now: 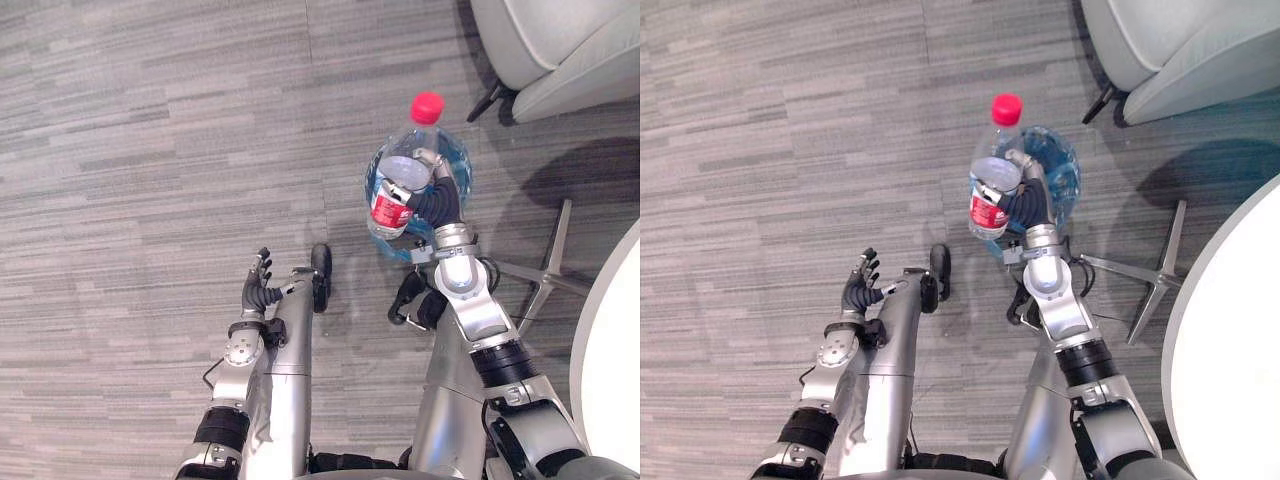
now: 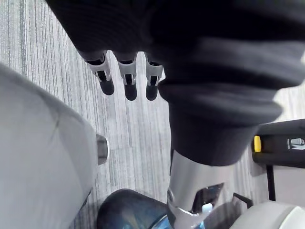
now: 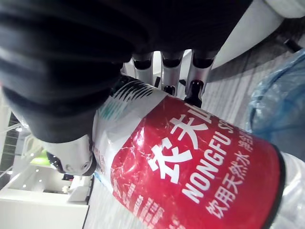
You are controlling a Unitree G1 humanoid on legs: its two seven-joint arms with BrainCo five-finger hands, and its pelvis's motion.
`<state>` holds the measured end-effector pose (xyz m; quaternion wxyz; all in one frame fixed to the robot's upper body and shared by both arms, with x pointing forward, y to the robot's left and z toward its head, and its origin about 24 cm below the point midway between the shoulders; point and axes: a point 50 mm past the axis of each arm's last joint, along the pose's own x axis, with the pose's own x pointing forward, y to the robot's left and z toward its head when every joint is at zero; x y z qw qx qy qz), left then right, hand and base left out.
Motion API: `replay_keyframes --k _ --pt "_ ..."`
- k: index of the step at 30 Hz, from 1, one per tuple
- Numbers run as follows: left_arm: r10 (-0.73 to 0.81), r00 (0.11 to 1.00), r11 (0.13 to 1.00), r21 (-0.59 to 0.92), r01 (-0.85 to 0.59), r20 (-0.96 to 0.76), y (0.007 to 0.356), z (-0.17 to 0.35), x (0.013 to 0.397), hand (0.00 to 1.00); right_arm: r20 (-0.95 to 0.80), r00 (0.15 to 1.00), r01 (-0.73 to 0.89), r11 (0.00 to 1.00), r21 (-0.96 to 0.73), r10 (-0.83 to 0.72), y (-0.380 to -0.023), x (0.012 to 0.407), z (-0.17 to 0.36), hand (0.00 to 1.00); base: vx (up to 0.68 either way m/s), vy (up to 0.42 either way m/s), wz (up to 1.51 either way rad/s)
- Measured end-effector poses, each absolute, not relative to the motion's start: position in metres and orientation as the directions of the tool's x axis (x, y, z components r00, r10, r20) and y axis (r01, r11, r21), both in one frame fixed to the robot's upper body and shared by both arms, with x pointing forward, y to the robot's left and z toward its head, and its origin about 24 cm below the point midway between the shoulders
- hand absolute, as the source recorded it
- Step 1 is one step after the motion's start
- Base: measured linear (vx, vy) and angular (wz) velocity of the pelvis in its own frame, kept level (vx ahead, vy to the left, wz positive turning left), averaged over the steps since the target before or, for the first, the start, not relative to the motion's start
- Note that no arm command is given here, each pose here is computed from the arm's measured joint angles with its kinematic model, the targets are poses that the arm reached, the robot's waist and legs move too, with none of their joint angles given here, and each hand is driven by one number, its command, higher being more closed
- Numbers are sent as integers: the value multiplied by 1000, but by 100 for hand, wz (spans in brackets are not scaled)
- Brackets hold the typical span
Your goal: Gather rubbish on tea table into small bin, then transfer packed bag to large trash can.
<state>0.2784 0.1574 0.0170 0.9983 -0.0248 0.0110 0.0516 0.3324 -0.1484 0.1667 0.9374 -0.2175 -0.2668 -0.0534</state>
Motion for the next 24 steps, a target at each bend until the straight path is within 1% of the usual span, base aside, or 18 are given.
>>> replay_keyframes --k 4,8,9,15,24 --pt "108 994 994 -34 -108 3 163 21 279 0 534 845 260 886 -383 -18 -156 338 172 100 -69 -32 0" --pt "122 992 991 -58 -121 12 165 23 279 0 549 835 297 880 -371 -50 -163 339 176 100 -42 -10 1" --pt "127 992 990 -59 -126 13 166 24 279 0 549 834 300 876 -377 -50 -163 340 177 0 0 0 0" --pt "129 991 990 -59 -128 16 167 24 280 0 553 829 336 867 -369 -86 -166 345 182 0 -23 0 1" --pt "145 989 988 -60 -144 13 167 24 279 0 542 836 336 860 -384 -85 -165 344 175 0 -11 2 0"
